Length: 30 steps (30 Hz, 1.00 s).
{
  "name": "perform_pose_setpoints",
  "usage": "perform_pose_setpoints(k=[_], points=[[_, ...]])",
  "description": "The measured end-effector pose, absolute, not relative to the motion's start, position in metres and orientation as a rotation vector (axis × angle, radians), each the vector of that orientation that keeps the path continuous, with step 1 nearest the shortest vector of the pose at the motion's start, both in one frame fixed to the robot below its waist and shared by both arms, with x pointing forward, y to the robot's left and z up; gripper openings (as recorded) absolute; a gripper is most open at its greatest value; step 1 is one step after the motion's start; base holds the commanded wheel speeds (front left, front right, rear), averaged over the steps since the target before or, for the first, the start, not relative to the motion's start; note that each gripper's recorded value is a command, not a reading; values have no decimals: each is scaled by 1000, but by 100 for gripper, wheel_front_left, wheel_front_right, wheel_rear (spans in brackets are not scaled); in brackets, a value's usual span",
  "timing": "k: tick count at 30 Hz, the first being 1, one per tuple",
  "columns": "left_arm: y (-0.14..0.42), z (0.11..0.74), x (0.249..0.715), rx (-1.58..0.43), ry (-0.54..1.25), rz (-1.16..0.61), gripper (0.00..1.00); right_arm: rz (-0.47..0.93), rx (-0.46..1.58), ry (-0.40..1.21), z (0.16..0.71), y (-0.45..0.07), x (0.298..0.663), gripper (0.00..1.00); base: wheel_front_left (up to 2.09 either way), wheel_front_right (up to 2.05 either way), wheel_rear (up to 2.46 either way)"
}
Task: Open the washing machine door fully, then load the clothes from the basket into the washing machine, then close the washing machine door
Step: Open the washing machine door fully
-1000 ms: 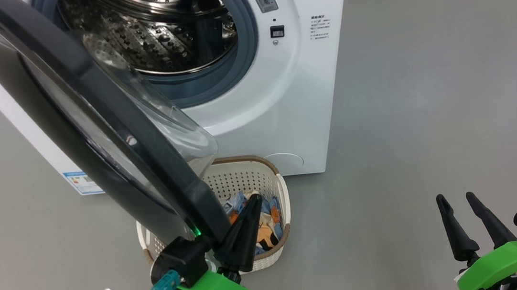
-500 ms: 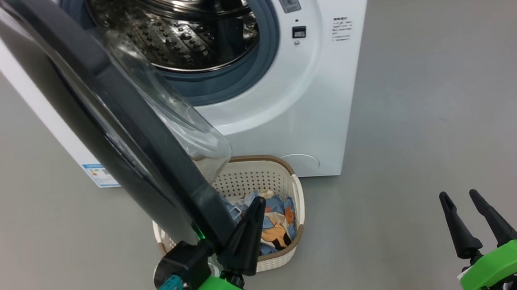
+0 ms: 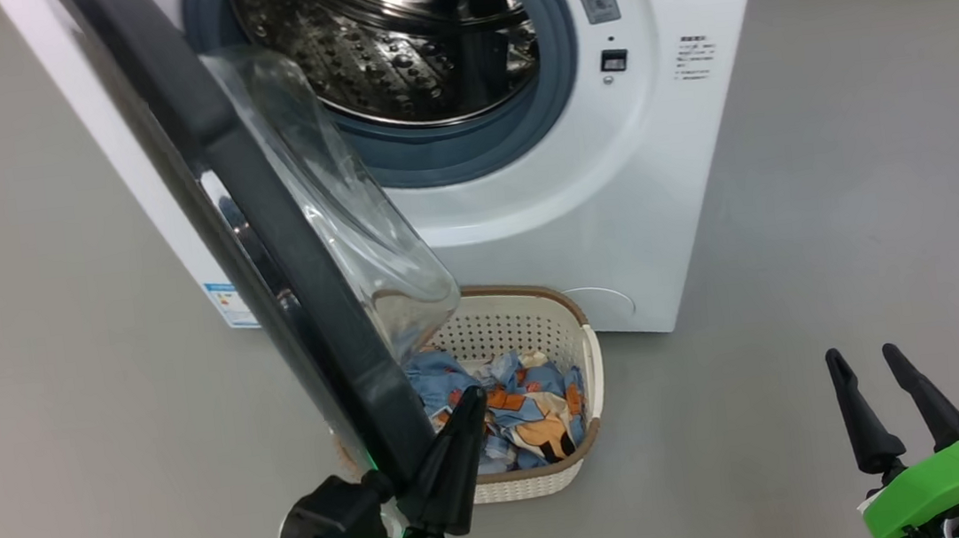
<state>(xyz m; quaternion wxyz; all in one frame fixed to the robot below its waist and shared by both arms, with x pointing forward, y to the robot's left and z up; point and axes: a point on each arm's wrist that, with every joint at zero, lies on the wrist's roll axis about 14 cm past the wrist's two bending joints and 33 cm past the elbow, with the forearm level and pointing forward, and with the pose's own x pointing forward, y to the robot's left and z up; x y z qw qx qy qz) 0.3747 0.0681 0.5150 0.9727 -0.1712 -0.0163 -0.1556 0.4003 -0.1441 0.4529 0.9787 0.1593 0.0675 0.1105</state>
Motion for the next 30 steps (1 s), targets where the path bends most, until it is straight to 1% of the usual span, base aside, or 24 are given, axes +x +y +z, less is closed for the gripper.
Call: perform_pose_setpoints(k=[12,30], points=[[100,512,363,-327,-47,-212,0,284,308,134,456,-124,413,100,0,0,0],[173,506,335,-271,-53,21,0,390,300,143,457,-85,425,100,0,0,0]])
